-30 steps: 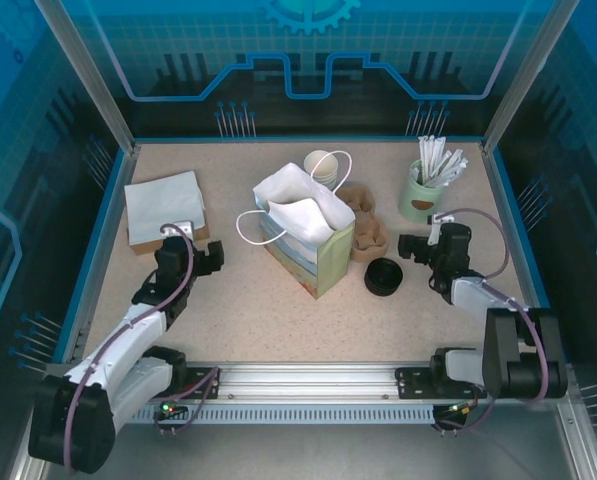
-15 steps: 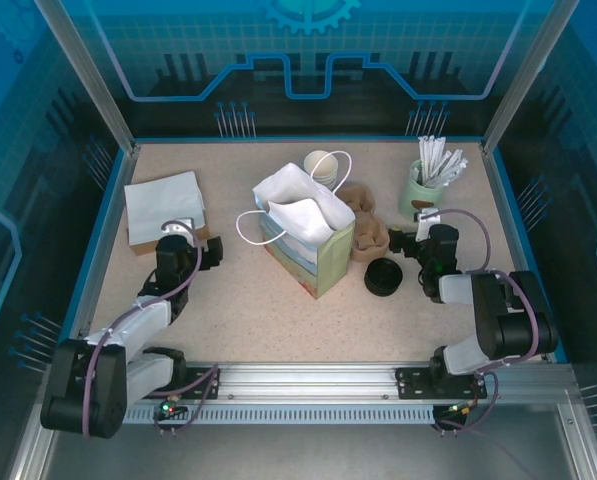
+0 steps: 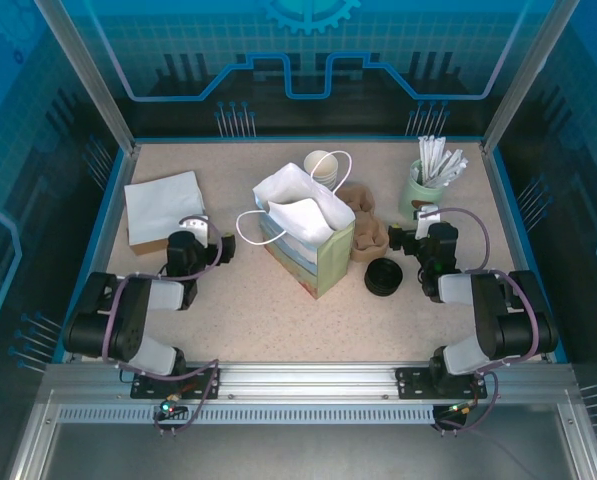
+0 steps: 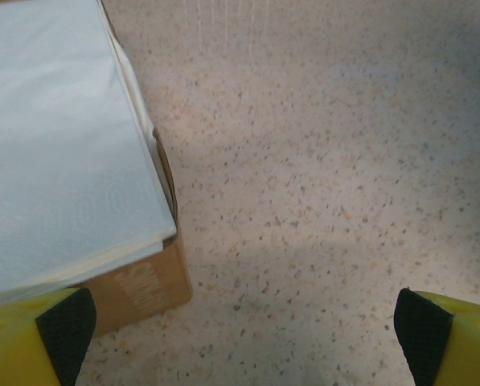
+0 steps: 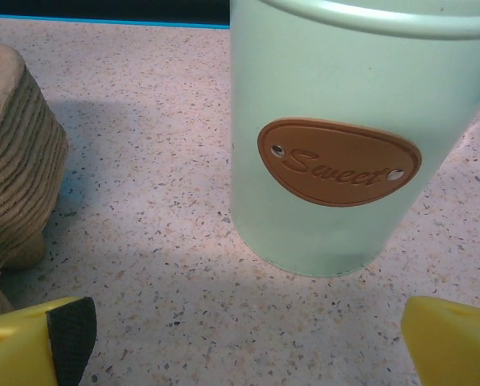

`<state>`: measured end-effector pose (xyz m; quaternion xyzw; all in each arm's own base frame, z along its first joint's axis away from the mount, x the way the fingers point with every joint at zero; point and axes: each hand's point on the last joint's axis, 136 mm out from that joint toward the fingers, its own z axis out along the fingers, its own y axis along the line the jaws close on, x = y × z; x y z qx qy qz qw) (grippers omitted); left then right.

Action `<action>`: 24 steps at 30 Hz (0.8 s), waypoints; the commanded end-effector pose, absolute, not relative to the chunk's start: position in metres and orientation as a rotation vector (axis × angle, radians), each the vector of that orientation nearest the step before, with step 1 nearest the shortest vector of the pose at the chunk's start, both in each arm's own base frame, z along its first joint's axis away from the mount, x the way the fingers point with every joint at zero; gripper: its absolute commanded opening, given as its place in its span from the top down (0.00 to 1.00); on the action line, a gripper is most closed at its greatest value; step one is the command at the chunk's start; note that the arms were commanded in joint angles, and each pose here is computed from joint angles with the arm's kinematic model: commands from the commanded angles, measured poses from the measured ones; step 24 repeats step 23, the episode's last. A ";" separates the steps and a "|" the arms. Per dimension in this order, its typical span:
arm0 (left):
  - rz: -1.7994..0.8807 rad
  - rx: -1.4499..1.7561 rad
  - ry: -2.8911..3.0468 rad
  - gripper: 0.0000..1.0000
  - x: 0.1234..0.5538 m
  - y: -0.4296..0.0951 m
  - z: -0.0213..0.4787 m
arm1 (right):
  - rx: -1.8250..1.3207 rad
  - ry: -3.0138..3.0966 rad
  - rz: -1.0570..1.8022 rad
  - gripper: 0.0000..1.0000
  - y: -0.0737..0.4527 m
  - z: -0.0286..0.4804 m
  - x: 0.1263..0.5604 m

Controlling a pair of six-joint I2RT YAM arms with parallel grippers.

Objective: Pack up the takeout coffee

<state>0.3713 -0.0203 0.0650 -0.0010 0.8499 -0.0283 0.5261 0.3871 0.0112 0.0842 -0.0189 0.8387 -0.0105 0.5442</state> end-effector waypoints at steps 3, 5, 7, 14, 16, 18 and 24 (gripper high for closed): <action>-0.062 -0.056 1.958 0.01 0.396 -0.009 0.091 | -0.063 1.952 -0.050 0.00 0.015 0.095 0.395; -0.084 -0.085 1.964 0.01 0.396 -0.003 0.090 | -0.066 1.951 -0.052 0.00 0.016 0.095 0.395; -0.083 -0.085 1.966 0.01 0.396 -0.003 0.090 | -0.067 1.951 -0.054 0.00 0.016 0.096 0.396; -0.082 -0.086 1.969 0.01 0.396 -0.003 0.089 | -0.077 1.951 -0.067 0.00 0.018 0.096 0.396; -0.082 -0.086 1.968 0.01 0.396 -0.003 0.090 | -0.079 1.954 -0.065 0.00 0.018 0.095 0.396; -0.083 -0.084 1.968 0.01 0.396 -0.003 0.090 | -0.079 1.954 -0.066 0.00 0.018 0.095 0.396; -0.083 -0.086 1.969 0.01 0.396 -0.003 0.089 | -0.079 1.954 -0.066 0.00 0.018 0.095 0.396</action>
